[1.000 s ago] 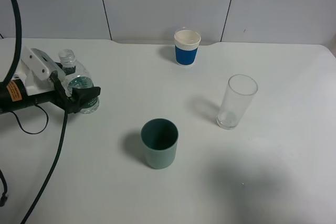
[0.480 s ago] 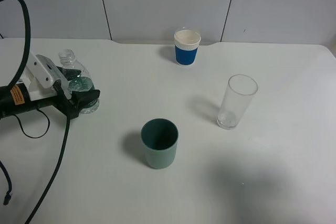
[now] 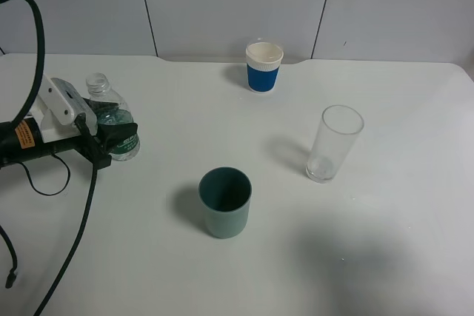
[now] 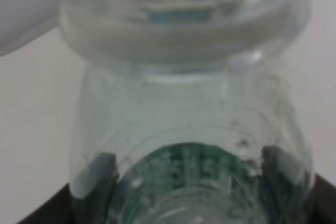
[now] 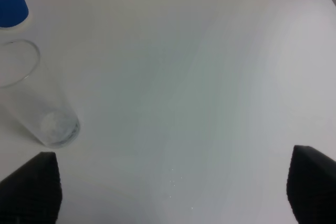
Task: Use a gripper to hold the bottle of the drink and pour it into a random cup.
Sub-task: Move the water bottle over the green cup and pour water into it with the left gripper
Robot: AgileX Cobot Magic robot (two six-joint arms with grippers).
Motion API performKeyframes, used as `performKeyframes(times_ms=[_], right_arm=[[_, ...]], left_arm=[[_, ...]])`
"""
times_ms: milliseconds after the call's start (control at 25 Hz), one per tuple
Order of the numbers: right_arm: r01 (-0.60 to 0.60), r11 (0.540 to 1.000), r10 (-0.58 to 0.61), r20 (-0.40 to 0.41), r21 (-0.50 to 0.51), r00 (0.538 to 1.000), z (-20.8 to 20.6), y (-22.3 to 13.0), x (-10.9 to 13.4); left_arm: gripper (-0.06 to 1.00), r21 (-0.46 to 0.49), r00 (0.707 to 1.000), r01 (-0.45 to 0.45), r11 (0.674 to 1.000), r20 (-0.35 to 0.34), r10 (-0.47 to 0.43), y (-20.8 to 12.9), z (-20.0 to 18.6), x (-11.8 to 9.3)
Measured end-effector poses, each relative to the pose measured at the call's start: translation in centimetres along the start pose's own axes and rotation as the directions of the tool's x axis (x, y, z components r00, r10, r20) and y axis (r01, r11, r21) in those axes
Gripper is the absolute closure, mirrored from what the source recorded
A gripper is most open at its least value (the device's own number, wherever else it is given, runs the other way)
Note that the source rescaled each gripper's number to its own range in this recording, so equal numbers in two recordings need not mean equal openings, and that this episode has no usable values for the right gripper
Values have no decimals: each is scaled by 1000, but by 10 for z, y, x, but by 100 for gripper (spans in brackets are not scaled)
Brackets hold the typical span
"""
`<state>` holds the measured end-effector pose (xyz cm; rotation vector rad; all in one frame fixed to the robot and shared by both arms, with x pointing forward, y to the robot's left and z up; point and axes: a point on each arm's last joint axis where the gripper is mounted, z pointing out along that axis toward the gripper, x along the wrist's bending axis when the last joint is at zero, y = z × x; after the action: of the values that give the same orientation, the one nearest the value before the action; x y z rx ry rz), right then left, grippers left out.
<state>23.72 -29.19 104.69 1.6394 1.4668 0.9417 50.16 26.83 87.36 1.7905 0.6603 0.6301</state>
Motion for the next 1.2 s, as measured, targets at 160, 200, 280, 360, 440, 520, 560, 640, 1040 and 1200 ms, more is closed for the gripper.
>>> performKeyframes(times_ms=[160,200,280,360,440,520,560,640,1040,1200], right_arm=[[0,1000,0,0,0,1000,0,0,0],[0,1000,0,0,0,1000,0,0,0],[0,1000,0,0,0,1000,0,0,0],[0,1000,0,0,0,1000,0,0,0],[0,1000,0,0,0,1000,0,0,0],[0,1000,0,0,0,1000,0,0,0],[0,1000,0,0,0,1000,0,0,0],[0,1000,0,0,0,1000,0,0,0],[0,1000,0,0,0,1000,0,0,0],[0,1000,0,0,0,1000,0,0,0]], left_arm=[[94,0,1000,3,1000,-2,-3,0,0,0],[94,0,1000,4,1000,-2,-4,0,0,0],[94,2,1000,4,1000,-2,-4,0,0,0],[94,3,1000,4,1000,-4,-4,0,0,0],[94,7,1000,5,1000,-11,-5,0,0,1],[94,8,1000,6,1000,-19,-6,0,0,2],[94,12,1000,4,1000,-20,-4,1,-1,2],[94,25,1000,-2,1000,-26,3,3,-2,3],[94,47,990,-89,995,-109,94,41,-18,10],[94,47,982,-124,991,-139,130,52,-24,11]])
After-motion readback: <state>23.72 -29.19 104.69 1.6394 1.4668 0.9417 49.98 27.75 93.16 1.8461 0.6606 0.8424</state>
